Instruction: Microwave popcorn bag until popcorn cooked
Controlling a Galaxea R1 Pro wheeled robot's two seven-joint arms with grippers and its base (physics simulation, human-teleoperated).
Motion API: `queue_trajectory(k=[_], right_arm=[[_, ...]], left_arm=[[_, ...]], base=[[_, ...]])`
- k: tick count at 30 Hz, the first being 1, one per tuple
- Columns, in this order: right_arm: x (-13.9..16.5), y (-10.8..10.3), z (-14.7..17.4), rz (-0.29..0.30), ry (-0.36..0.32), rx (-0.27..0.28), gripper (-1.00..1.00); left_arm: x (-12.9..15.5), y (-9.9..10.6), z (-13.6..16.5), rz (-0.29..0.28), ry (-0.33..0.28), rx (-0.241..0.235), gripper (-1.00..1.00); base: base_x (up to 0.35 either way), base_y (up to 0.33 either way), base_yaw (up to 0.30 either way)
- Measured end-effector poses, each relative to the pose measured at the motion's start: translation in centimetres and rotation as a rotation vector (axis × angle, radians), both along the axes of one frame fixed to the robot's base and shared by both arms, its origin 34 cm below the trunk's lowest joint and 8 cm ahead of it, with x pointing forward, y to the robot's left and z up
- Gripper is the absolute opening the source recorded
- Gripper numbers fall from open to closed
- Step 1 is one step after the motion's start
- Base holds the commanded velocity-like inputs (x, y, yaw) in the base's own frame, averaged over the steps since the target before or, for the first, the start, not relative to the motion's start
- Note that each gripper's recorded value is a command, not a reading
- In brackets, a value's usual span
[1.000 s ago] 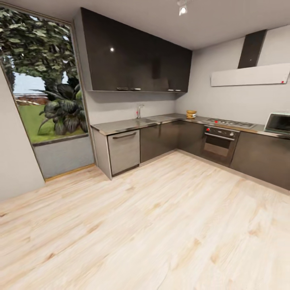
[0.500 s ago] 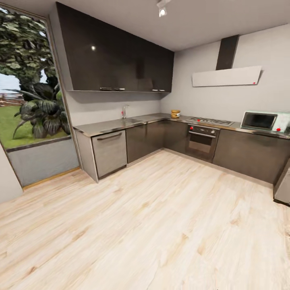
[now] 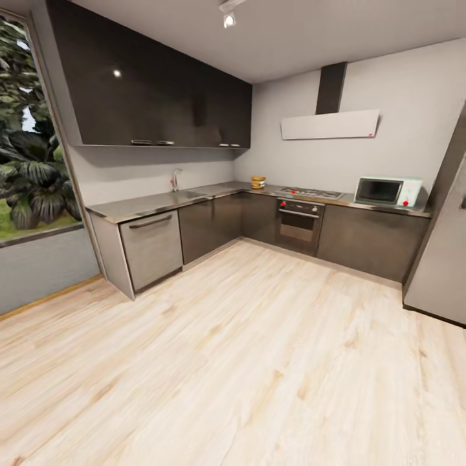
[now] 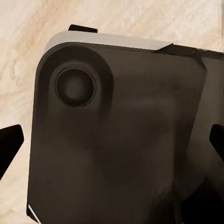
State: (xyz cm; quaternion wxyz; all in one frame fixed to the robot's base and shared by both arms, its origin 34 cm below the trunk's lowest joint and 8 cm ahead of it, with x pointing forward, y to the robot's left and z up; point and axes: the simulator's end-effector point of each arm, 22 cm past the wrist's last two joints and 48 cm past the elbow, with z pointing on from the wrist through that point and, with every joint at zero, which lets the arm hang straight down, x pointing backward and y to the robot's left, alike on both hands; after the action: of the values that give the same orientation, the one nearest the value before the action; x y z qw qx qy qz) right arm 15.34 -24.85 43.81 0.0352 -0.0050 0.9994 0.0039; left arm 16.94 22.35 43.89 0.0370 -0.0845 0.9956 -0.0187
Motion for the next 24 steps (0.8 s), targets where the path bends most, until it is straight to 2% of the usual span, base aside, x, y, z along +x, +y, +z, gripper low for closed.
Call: queue_trajectory(k=[24], right_arm=[[0.07, -0.43, 0.01, -0.006, -0.005, -0.007, 1.00]], left_arm=[[-0.07, -0.12, 0.00, 0.001, 0.002, -0.002, 1.00]], base=[[0.000, 0.000, -0.242]])
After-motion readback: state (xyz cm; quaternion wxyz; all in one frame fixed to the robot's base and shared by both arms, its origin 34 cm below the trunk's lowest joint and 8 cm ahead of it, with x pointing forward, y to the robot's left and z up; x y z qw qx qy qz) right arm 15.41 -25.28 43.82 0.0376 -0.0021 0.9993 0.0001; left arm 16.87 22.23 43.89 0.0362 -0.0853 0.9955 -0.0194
